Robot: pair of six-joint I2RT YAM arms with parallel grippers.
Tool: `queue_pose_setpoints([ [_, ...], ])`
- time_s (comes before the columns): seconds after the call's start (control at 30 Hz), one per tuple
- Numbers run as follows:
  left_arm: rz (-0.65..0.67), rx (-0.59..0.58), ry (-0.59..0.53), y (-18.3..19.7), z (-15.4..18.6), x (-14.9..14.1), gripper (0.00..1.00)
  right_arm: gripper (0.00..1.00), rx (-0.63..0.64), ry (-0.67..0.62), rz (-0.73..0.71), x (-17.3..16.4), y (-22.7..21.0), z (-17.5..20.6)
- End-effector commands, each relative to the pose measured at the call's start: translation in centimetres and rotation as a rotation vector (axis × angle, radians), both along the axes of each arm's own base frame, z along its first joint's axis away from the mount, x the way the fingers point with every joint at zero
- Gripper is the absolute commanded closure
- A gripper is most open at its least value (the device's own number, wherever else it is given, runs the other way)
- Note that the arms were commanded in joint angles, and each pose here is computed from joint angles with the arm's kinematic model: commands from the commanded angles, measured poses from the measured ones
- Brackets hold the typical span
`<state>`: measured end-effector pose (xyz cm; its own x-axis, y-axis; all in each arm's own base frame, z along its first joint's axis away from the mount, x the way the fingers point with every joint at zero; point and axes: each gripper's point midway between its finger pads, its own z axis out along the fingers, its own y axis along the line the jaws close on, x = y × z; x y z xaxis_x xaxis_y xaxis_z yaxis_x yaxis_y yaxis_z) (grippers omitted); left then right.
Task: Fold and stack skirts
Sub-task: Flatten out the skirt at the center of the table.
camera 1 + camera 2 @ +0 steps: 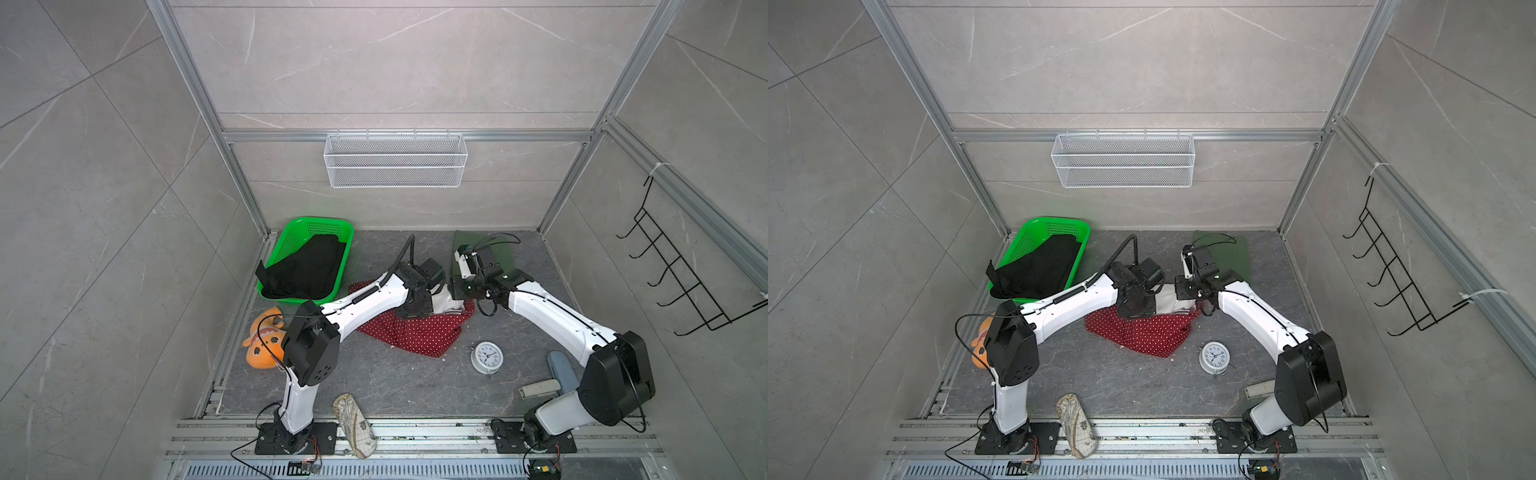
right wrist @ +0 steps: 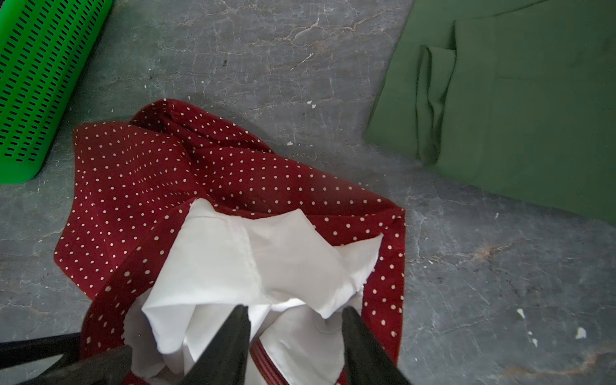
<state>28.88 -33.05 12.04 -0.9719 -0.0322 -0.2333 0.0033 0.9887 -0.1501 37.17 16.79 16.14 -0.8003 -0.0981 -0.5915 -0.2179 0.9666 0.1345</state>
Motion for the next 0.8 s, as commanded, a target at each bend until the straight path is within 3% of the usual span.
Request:
queue_pose_setpoints([
  [0.0,0.001,-0.021,0.006,-0.5,1.1,-0.2,0.72,0.52,-0.003,-0.035,0.0,-0.1,-0.5,1.0],
  [0.07,-0.005,-0.03,0.011,-0.8,1.1,-0.4,0.77,0.52,-0.004,-0.035,-0.004,0.0,-0.8,1.0],
  [0.2,-0.018,-0.045,0.017,-1.3,0.9,-0.7,1.0,0.52,-0.001,-0.032,-0.01,0.0,-1.0,0.9],
  [0.33,-0.048,-0.047,-0.012,-1.5,1.4,-0.4,1.0,0.52,0.008,-0.031,-0.012,0.1,-1.1,0.9],
  [0.43,-0.097,-0.009,-0.1,-0.6,3.5,0.6,1.0,0.52,0.019,-0.027,-0.027,0.3,-1.5,0.9],
  [0.77,-0.242,0.391,-0.522,9.2,16.0,2.9,1.0,0.51,0.148,0.027,-0.054,1.4,-1.7,0.7],
])
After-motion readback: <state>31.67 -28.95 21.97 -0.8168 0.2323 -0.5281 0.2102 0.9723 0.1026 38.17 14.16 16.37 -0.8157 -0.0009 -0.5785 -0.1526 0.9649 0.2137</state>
